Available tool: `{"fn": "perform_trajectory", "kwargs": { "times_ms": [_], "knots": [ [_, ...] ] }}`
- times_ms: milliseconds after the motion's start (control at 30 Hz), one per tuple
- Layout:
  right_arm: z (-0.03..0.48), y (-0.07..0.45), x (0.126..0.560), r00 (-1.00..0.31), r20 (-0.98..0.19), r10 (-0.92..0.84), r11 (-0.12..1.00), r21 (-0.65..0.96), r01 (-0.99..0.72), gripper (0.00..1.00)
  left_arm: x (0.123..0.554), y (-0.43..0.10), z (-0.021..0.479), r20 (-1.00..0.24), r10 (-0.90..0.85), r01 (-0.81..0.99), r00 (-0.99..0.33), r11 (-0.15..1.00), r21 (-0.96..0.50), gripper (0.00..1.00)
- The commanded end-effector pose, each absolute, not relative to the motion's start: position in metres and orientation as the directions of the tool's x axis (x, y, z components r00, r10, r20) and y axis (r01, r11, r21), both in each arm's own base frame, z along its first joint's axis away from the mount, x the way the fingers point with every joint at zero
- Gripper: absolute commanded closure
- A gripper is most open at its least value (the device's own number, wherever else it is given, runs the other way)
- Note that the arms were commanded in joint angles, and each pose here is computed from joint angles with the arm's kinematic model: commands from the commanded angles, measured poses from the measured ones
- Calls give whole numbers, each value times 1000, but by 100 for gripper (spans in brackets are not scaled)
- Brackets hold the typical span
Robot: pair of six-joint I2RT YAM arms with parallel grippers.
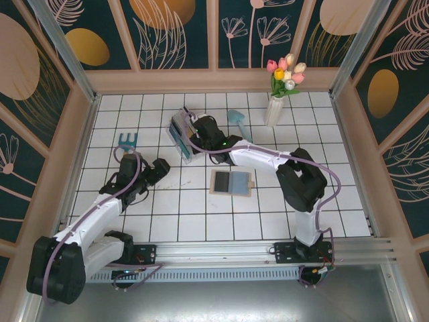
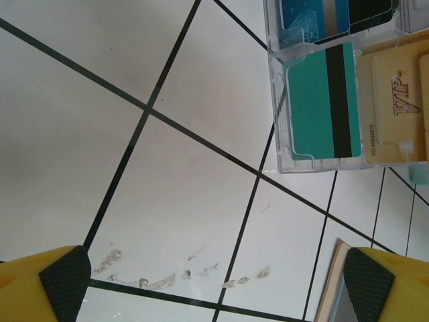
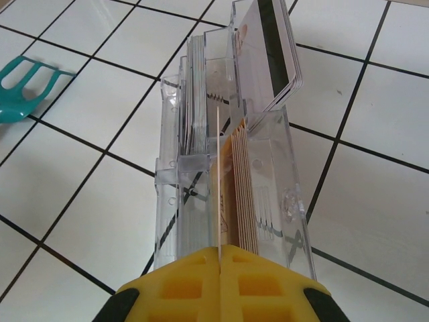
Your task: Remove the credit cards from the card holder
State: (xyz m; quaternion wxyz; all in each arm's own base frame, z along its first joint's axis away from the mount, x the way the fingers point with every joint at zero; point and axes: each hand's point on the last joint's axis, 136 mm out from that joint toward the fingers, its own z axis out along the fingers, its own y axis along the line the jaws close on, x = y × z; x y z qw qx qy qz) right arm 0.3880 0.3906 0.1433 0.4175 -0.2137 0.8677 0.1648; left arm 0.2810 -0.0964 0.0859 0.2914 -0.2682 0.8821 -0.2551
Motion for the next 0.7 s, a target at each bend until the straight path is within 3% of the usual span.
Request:
{"fn": "perform_trajectory", "kwargs": {
  "times_ms": [0, 667],
  "knots": [
    [160, 402, 397, -498, -835, -234, 843, 81, -532, 100, 284, -101, 86, -359, -629, -317, -689, 707, -632, 1],
    [138, 399, 399, -483, -827, -289, 841, 22, -541, 100, 285, -108, 78, -328, -618, -313, -714, 701, -641, 1]
  ]
}}
